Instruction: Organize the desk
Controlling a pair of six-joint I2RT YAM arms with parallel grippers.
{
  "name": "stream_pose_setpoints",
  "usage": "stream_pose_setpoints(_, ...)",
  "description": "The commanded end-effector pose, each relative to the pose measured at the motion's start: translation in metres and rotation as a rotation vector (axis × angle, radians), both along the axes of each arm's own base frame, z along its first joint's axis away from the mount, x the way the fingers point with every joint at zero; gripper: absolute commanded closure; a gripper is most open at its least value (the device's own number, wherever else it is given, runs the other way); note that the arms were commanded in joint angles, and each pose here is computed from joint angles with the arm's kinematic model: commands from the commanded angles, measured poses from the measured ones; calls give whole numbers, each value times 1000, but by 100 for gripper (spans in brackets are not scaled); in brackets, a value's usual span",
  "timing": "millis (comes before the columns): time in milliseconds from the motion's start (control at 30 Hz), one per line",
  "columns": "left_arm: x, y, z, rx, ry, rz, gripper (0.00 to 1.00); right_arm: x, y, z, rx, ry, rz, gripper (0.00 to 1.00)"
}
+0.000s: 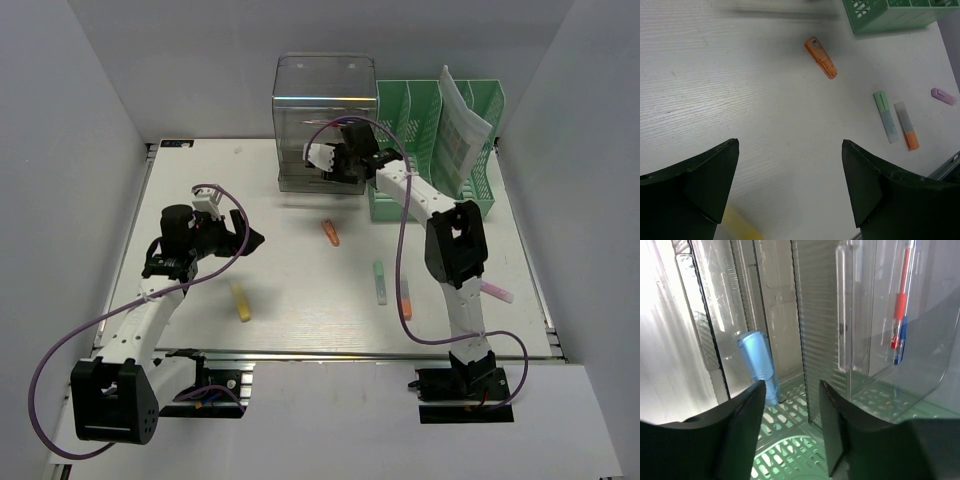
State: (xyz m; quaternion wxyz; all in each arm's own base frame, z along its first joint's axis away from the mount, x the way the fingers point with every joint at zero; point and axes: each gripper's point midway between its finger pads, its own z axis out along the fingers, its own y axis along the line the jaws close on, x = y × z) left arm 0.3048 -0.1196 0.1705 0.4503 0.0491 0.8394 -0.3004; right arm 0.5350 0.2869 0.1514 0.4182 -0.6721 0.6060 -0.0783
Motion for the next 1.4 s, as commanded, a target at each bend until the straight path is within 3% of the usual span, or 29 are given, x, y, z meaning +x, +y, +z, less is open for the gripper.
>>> stream_pose_setpoints(0,-2,-4,8,-10,-35,-24,7,-4,4,81,158,-94,-32,49)
stream_pose_setpoints(133,-1,-5,6,-16,-27,-31,10,-40,4,93,338,41,-73,64)
stream_pose_setpoints(200,-1,-7,6,-21,-23,-37,11,-63,6,94,451,169,-142,76)
stream_pose_setpoints(267,-1,-7,6,-21,-23,-38,13,-90,12,73,510,349,-189,79)
stream_pose_setpoints(367,-2,-6,8,-20,-29,-36,17,-116,21,57,591,546,-245,64)
stream_pose_setpoints(433,-1,-4,7,-14,-28,-23,19,-126,24,44,614,634,-280,48)
stream_pose_setpoints(567,0,-4,4,-9,-16,-20,20,-135,28,11,605,759,-377,32)
stream_pose_setpoints(733,10,-2,0,-37,10,48,21,-122,12,14,656,696,-464,31)
stream_pose_setpoints(867,23,-20,-9,-30,129,61,21,-123,-13,38,747,656,-546,30)
stream_pose_setpoints(1000,34,-62,-18,37,214,41,21,-125,-40,43,785,652,-642,29)
stream_pose_setpoints(1167,41,-97,-40,157,312,134,21,-126,-80,73,898,590,-723,20)
stream_pose_setpoints(1233,34,-113,-68,229,398,174,20,-130,-95,78,930,602,-733,32)
stream_pose_setpoints(1300,50,-122,-63,277,373,255,21,-136,-100,81,953,630,-724,50)
stream_pose_setpoints(1333,42,-128,-86,335,447,287,21,-140,-107,82,965,627,-728,52)
stream_pose_setpoints(1367,60,-134,-71,341,404,350,21,-141,-106,86,982,616,-712,54)
